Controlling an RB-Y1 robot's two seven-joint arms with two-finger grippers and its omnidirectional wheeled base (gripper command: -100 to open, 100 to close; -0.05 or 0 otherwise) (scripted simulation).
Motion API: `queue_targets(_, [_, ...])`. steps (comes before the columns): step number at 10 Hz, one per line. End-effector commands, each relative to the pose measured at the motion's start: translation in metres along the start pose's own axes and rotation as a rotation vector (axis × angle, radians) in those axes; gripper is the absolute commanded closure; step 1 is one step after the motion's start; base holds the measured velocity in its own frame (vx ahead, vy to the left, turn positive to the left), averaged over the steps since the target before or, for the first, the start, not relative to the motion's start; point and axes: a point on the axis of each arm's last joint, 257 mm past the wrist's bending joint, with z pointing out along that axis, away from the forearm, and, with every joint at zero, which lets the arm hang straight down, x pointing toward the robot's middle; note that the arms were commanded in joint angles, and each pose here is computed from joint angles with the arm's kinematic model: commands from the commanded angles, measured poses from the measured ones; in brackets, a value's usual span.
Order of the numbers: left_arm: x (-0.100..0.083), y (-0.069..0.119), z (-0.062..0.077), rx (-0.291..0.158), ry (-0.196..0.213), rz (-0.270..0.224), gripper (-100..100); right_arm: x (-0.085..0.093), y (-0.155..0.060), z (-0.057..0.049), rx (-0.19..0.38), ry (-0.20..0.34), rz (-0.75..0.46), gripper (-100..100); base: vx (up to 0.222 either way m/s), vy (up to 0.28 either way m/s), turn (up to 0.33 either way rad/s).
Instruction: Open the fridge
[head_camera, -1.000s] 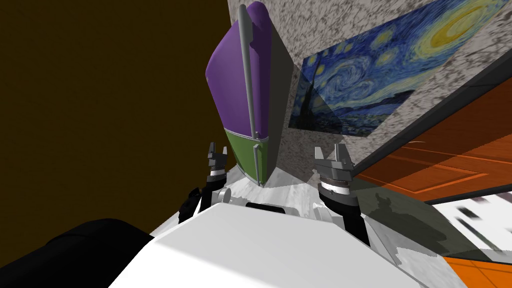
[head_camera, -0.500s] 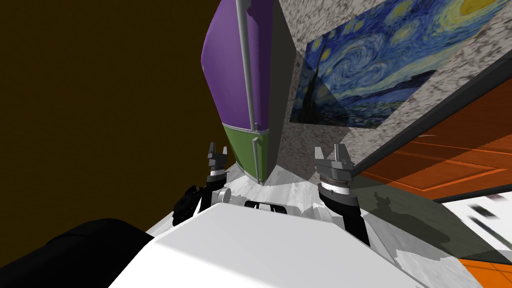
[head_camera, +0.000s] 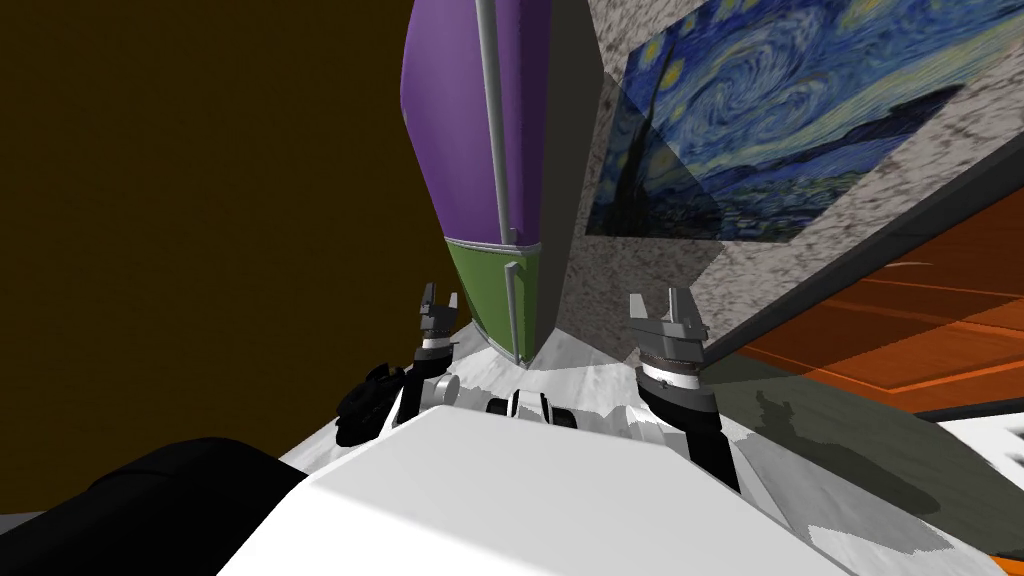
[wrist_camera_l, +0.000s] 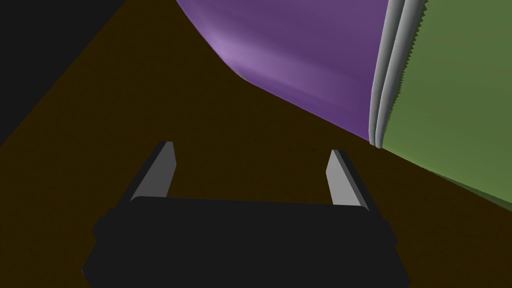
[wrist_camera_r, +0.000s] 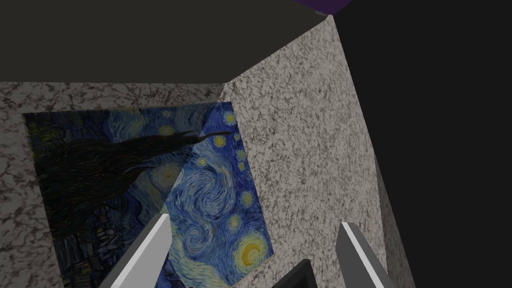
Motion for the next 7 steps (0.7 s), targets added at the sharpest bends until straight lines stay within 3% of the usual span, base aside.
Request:
queue_targets(1, [0.004,0.014,0.011,-0.03,0.05,-0.01,-100,0.0,0.0,0.0,0.0,0.0,0.0,0,0.058,-0.081,0.156])
queue_targets(7, [0.004,0.052,0.047,-0.102,0.077,-0.085,-100,0.0,0.0,0.0,0.0,0.0,0.0,0,0.072,-0.114,0.198])
